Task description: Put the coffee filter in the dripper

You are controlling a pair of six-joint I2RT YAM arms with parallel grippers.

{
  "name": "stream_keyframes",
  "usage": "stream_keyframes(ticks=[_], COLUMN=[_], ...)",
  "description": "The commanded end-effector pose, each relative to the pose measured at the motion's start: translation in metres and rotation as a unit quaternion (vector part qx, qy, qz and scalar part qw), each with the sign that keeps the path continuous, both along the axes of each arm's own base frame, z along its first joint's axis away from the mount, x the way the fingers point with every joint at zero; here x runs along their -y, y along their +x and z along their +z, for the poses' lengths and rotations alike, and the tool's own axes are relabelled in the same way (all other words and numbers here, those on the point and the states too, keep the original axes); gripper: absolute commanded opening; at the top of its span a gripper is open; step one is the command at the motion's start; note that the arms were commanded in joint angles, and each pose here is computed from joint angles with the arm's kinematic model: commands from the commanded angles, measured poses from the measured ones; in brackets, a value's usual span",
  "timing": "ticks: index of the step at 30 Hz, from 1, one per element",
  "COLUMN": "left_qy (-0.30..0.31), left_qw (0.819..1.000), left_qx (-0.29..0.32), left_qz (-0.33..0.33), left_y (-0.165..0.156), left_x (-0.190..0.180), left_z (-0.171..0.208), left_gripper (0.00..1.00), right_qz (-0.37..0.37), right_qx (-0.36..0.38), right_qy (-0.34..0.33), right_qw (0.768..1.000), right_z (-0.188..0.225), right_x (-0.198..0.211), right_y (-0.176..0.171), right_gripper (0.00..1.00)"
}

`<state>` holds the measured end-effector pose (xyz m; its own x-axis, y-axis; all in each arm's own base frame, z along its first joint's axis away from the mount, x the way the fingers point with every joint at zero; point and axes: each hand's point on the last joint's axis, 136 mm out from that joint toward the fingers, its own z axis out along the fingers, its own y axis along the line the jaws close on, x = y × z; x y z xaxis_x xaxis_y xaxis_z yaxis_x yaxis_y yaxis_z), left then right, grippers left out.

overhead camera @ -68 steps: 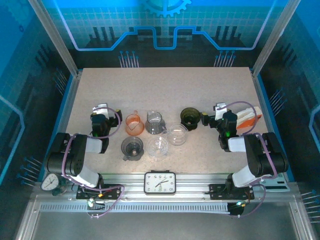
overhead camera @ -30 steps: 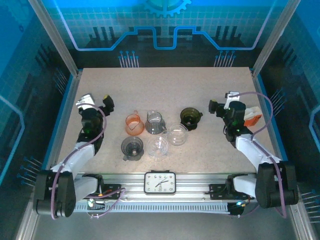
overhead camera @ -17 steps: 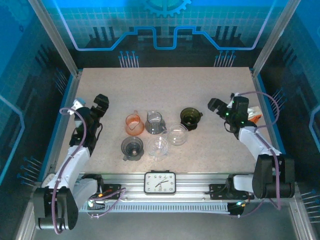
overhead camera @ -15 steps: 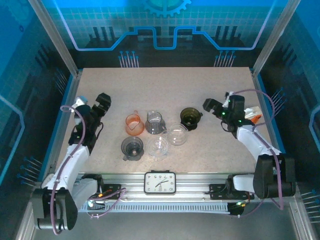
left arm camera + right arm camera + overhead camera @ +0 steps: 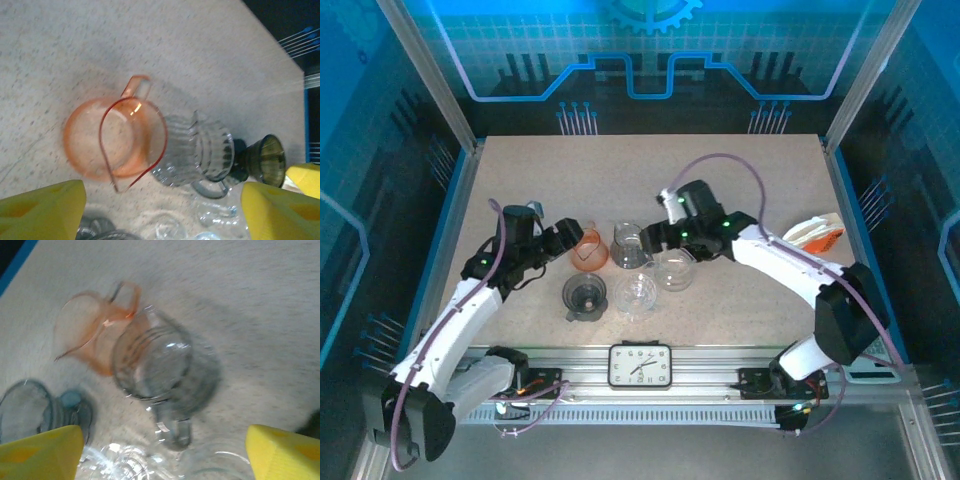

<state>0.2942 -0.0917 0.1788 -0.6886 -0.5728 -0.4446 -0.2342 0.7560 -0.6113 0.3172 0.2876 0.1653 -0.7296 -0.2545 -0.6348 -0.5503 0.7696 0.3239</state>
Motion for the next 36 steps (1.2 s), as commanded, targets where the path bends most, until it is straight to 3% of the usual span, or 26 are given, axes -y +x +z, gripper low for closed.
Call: stream_keyframes(ticks=[1, 4, 11, 15, 24, 36], left_qy=[0.003, 0.007, 0.01, 0.008, 0.02, 0.015], left_qw=[0.998, 0.998, 0.998, 0.998, 0.999, 0.999], left_qx=[-0.051, -0.061, -0.065, -0.058, -0.039, -0.022], left_qz=[-0.023, -0.025, -0.019, -0.017, -0.022, -0.023], left_y=[-0.024, -0.028, -0.026, -0.023, -0.027, -0.031], left_x=[0.003, 0.003, 0.001, 0.001, -0.002, -0.002], left_z=[-0.021, -0.025, -0.026, -0.023, -0.006, 0.011], left_gripper=[0.83, 0.91, 0.93, 0.99, 0.99, 0.99], right_qz=[0.058, 0.093, 0.174, 0.191, 0.19, 0.153], right_qx=[-0.008, -0.022, -0.068, -0.079, -0.085, -0.052], right_qy=[-0.057, -0.065, -0.065, -0.079, -0.089, -0.07], right_qw=[0.997, 0.993, 0.98, 0.975, 0.974, 0.984], right_z=[-0.009, -0.016, -0.031, -0.049, -0.071, -0.075], right_x=[-0.013, -0.026, -0.058, -0.071, -0.09, -0.105], right_y=[-0.027, -0.055, -0.129, -0.147, -0.141, -0.103], right_gripper=[0.8, 0.78, 0.76, 0.76, 0.79, 0.81])
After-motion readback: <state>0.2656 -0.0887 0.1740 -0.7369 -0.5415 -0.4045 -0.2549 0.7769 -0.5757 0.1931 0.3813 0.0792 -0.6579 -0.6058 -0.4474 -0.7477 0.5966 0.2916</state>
